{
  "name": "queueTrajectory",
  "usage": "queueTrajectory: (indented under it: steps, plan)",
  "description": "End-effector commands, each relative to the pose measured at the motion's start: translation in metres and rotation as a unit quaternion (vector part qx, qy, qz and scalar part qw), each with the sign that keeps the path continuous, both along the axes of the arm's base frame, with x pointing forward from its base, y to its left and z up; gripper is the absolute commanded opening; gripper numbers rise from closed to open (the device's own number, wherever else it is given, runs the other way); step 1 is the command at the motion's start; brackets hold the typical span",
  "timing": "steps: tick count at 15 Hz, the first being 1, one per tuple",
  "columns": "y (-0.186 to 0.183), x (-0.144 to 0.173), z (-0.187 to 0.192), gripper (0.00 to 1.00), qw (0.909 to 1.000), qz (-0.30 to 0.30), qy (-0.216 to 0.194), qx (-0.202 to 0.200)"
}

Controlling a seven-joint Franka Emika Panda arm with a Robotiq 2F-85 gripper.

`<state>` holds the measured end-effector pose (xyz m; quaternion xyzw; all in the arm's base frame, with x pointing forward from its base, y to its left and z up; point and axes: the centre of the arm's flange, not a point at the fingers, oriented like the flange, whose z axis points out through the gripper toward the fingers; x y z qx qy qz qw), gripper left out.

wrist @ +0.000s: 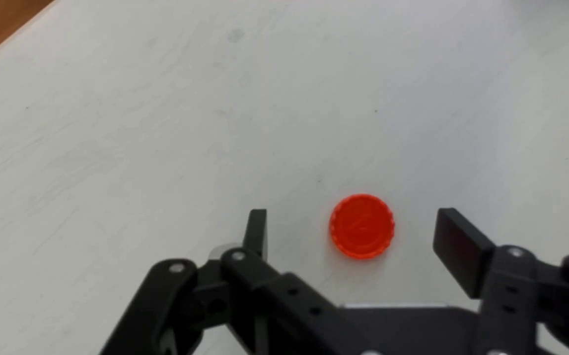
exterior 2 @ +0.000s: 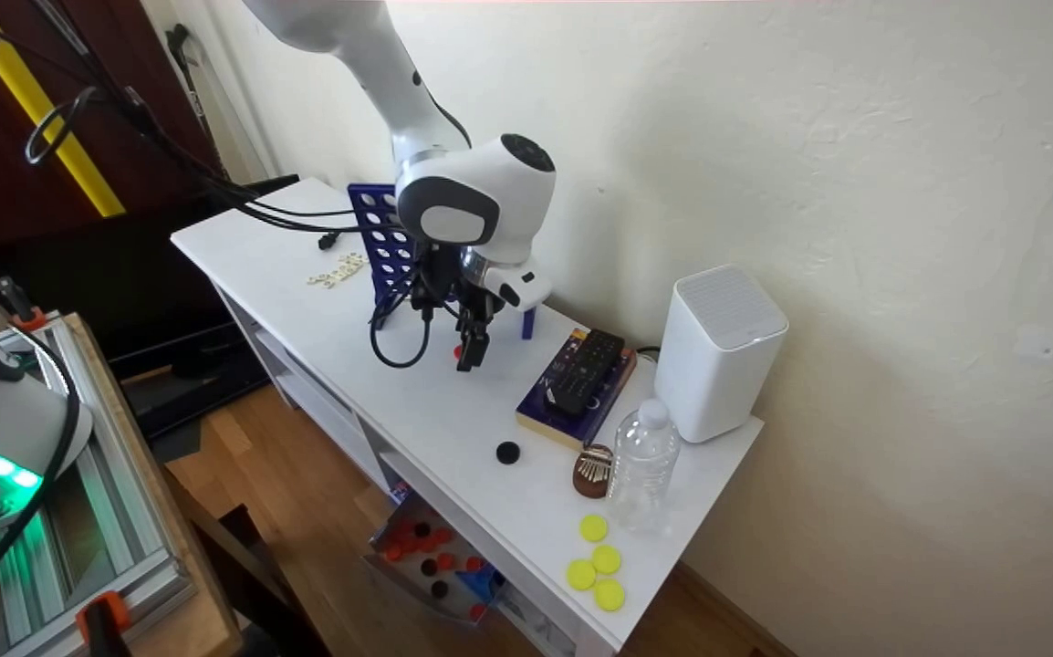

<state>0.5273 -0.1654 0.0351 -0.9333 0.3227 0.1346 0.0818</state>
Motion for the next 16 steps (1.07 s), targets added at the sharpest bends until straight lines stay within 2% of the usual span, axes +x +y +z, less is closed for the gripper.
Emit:
queueTrajectory:
  steps: [1, 7, 11, 12, 13, 16]
  plan:
    - [0.001, 0.007, -0.007, 0.57, 0.9999, -0.015, -0.005, -0.001]
    - [0.000, 0.005, -0.009, 0.16, 0.9999, -0.013, -0.001, -0.004]
    - [-0.009, 0.001, -0.010, 0.10, 0.9999, -0.010, 0.006, -0.009]
    - [-0.012, -0.001, -0.011, 0.13, 0.9999, -0.010, 0.007, -0.011]
    - [-0.014, -0.002, -0.011, 0.12, 0.9998, -0.009, 0.009, -0.011]
    - [-0.020, -0.007, -0.014, 0.16, 0.9996, -0.006, 0.019, -0.020]
